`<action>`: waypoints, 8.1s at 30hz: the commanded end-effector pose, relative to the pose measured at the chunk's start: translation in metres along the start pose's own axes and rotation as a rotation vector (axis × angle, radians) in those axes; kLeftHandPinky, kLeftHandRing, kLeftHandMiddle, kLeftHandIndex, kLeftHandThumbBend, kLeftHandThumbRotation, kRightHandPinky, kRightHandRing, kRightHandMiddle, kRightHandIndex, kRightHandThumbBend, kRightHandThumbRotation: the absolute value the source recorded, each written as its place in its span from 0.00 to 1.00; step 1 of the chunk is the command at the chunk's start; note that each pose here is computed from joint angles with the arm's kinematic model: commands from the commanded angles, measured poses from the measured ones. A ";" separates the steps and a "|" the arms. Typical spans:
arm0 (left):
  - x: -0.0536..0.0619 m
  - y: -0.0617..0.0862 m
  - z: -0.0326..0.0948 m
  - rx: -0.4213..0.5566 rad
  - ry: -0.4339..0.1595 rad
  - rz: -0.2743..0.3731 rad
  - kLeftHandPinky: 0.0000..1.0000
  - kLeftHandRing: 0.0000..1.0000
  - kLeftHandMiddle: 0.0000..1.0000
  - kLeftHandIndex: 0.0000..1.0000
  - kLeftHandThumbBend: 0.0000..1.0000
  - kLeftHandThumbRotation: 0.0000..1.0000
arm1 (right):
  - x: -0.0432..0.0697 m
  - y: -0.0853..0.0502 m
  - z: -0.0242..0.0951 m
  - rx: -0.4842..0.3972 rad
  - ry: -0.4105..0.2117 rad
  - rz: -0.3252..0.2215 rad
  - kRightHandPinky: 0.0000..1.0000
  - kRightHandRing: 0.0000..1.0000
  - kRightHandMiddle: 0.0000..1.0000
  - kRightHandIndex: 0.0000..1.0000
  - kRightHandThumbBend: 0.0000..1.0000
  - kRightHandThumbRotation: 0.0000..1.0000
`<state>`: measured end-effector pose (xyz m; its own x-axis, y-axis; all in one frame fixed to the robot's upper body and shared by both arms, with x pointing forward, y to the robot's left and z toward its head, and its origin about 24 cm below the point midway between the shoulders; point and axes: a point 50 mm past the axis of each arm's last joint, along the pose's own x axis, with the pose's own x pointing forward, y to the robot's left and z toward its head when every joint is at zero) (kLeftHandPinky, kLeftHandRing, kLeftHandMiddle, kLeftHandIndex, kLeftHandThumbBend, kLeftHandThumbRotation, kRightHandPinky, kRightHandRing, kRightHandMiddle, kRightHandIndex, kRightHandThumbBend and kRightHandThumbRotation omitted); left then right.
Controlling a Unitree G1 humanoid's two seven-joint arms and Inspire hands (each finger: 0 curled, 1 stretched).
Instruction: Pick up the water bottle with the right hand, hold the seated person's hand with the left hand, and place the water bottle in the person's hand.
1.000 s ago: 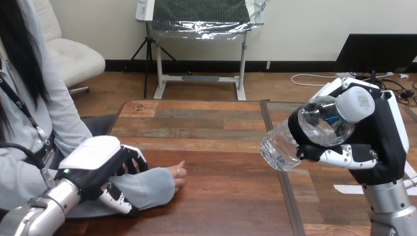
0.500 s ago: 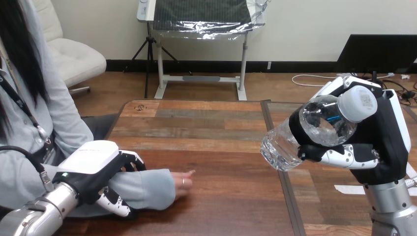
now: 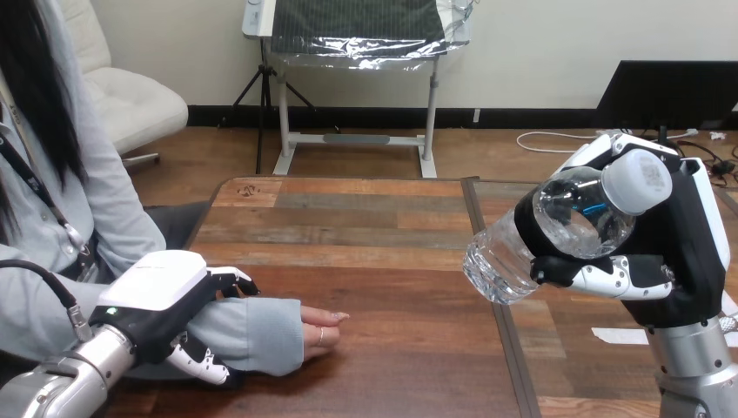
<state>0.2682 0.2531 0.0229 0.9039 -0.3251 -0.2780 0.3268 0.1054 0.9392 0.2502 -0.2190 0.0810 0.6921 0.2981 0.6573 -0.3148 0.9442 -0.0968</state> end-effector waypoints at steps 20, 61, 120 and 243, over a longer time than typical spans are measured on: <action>0.005 -0.007 0.003 0.032 0.026 -0.037 0.56 0.60 0.64 0.68 1.00 0.16 | 0.019 -0.003 0.009 -0.015 -0.090 0.002 0.15 0.20 0.28 0.40 0.74 0.00; 0.006 0.004 0.019 -0.089 -0.053 0.144 0.34 0.36 0.39 0.38 0.84 0.00 | 0.029 0.023 -0.011 0.013 0.010 0.068 0.20 0.26 0.31 0.34 0.74 0.00; -0.007 0.050 0.055 -0.077 -0.164 0.335 0.30 0.32 0.37 0.38 0.83 0.00 | 0.051 0.072 -0.062 0.072 0.199 0.233 0.22 0.28 0.35 0.35 0.76 0.00; -0.007 0.067 0.074 -0.080 -0.189 0.359 0.55 0.62 0.69 0.73 0.99 0.13 | 0.040 0.089 -0.071 0.073 0.249 0.320 0.70 0.75 0.74 0.79 0.99 0.34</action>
<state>0.2562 0.2035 0.0686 0.9260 -0.3737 -0.0542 0.1613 0.2616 0.9516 0.2850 -0.1207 0.0239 0.7329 0.5883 0.3416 -0.5826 0.8021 -0.1314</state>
